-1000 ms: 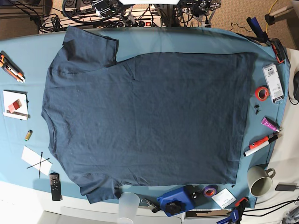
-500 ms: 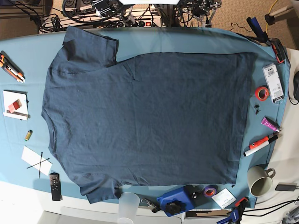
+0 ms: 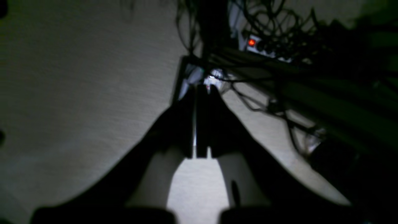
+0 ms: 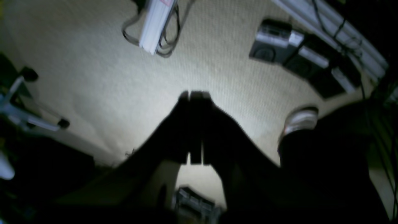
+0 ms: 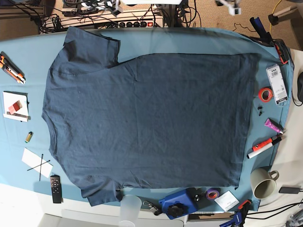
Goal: Fold the T-shirt properly
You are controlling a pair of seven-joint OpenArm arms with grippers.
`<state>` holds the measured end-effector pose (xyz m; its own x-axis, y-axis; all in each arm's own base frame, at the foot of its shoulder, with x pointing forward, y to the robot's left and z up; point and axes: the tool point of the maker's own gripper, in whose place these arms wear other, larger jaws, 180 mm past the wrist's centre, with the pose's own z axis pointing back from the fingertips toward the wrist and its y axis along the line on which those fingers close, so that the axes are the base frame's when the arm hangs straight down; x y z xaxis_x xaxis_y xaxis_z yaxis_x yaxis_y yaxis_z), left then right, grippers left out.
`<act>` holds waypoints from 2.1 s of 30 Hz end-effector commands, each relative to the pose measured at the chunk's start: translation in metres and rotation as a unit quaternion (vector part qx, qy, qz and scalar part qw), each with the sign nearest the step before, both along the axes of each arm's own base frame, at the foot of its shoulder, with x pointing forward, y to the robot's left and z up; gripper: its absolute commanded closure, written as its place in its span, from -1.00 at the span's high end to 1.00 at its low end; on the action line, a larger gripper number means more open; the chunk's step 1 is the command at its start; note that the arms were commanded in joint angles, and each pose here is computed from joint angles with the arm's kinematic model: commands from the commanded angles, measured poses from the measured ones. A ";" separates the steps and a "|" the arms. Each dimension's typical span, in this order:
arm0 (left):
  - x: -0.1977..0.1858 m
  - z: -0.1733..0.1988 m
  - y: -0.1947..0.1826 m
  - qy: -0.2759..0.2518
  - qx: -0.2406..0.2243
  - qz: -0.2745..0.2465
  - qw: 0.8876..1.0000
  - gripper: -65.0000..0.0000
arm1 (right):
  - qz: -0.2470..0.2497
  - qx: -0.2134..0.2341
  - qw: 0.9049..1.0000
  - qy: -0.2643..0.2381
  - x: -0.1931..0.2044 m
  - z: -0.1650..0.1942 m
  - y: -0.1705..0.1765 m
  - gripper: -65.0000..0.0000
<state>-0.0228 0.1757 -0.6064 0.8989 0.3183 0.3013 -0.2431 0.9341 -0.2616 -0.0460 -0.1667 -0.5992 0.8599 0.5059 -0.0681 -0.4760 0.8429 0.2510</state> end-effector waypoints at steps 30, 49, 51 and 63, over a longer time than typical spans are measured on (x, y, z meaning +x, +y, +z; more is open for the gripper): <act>0.014 0.261 0.053 -0.100 0.109 -0.045 0.988 -1.00 | -0.215 0.121 0.961 -0.122 0.049 0.203 -0.048 -1.00; 0.051 0.296 0.052 -0.143 0.140 -0.040 0.979 -1.00 | -0.173 0.099 0.926 -0.322 0.129 0.306 -0.088 0.00; 0.052 0.296 0.052 -0.144 0.139 -0.040 0.979 -1.00 | -0.175 0.084 0.924 -0.331 0.134 0.303 -0.093 0.00; 0.057 0.297 0.051 -0.154 0.139 -0.040 0.977 -1.00 | -0.299 0.108 0.886 -0.338 0.175 0.263 -0.149 0.00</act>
